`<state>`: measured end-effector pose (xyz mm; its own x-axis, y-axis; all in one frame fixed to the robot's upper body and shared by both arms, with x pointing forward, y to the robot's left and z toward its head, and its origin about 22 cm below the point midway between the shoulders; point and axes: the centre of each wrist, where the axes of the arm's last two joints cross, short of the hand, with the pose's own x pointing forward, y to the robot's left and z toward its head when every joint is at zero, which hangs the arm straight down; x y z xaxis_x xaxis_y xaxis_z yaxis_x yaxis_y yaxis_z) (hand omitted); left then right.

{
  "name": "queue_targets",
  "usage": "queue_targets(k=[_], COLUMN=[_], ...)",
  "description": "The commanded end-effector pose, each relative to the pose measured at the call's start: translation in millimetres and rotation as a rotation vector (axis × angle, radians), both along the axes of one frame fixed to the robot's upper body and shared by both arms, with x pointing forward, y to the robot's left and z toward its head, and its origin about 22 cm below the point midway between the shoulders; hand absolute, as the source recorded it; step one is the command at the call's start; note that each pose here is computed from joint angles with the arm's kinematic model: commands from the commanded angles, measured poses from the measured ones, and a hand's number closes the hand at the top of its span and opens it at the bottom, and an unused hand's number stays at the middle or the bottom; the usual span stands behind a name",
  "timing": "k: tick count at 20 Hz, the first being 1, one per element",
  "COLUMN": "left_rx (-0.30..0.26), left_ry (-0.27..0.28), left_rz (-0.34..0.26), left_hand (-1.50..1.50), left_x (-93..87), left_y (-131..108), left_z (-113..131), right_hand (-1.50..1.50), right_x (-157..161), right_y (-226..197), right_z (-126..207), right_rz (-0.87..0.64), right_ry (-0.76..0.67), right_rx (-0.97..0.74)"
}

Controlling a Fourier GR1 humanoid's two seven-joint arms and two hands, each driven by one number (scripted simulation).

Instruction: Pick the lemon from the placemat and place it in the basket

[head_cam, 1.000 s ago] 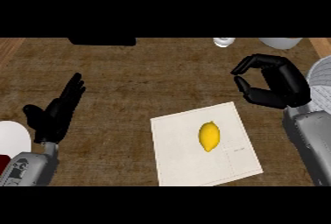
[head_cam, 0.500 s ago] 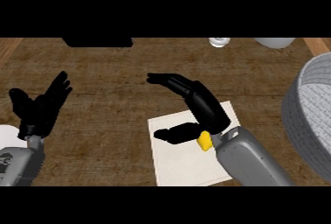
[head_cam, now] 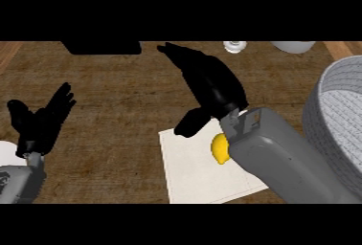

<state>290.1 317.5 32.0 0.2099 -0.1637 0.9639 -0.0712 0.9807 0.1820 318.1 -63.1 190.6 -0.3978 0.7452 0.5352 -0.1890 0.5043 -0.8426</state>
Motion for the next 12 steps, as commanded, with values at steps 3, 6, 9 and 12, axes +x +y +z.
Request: queue_targets(k=[3,6,9,12], left_rx=[-0.002,-0.001,0.002,0.004], left_ry=[-0.001,-0.011,-0.003,-0.002], left_rz=[-0.003,-0.019,0.006,0.001], left_hand=[0.00,0.00,0.00,0.00], left_x=[-2.3,-2.2,-10.1,-2.4], left_y=[-6,1,4,0], left_z=[-2,5,-2,5], right_hand=[-1.50,-1.50,-1.50,-1.50], right_x=[4,12,21,20], right_y=[-1,-15,-40,-45], right_z=[83,118,122,127], right_rz=[-0.279,-0.253,-0.178,-0.122], right_ry=[0.011,0.116,0.262,0.328], right_rx=[-0.278,-0.345,-0.404,-0.393])
